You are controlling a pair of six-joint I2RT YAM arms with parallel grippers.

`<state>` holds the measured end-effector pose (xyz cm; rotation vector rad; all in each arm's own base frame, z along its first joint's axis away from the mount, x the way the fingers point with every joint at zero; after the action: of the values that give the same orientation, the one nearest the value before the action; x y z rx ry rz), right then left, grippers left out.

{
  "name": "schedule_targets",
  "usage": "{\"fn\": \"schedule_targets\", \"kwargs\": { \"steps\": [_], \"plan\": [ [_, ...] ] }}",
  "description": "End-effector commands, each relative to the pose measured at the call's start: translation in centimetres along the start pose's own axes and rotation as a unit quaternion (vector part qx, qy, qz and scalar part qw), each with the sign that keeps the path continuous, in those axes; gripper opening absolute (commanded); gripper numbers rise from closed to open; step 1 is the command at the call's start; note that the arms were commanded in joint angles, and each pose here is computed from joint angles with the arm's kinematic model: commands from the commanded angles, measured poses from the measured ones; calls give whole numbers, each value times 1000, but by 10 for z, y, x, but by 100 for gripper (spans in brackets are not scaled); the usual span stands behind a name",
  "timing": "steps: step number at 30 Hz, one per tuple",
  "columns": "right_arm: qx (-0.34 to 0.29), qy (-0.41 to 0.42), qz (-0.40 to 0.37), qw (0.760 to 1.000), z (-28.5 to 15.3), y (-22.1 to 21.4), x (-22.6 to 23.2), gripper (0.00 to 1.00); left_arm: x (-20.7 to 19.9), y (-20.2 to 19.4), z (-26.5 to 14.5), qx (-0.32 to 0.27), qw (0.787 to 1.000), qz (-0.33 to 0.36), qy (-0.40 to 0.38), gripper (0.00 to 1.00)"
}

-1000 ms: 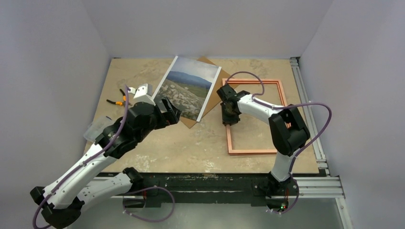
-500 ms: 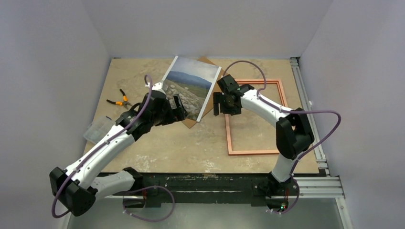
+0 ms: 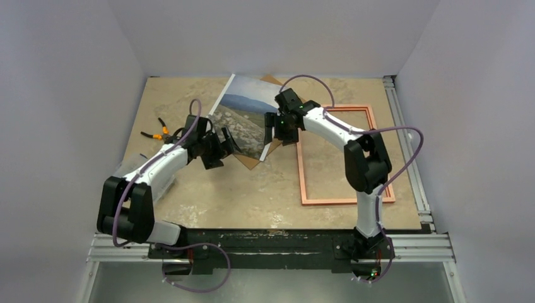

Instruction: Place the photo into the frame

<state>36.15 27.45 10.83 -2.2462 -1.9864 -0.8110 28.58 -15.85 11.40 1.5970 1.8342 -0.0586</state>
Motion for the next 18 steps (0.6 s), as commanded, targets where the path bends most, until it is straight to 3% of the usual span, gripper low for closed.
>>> {"fn": "schedule_targets", "kwargs": {
  "steps": [1,6,11,18],
  "plan": [
    [7,68,25,997,11,23,35,71,-4,40,0,-31,999,40,-17,96],
    [16,90,64,994,34,44,37,68,21,72,11,-42,994,58,84,87],
    [11,85,103,991,48,63,19,67,29,95,22,-50,989,59,123,74],
    [31,95,110,989,65,57,15,66,41,107,52,9,985,52,165,55]
  ]
}}
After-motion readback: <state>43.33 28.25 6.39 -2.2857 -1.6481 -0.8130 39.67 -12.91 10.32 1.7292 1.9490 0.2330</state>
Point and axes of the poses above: each gripper's point midway between its finger pads, its own z axis out along the fingers, its own x axis along the line the jaws close on, y = z × x, the point moved 2 cm from there along -z, back along the fingers, and after that the axes turned 12 degrees about z, right-handed, at the moved point
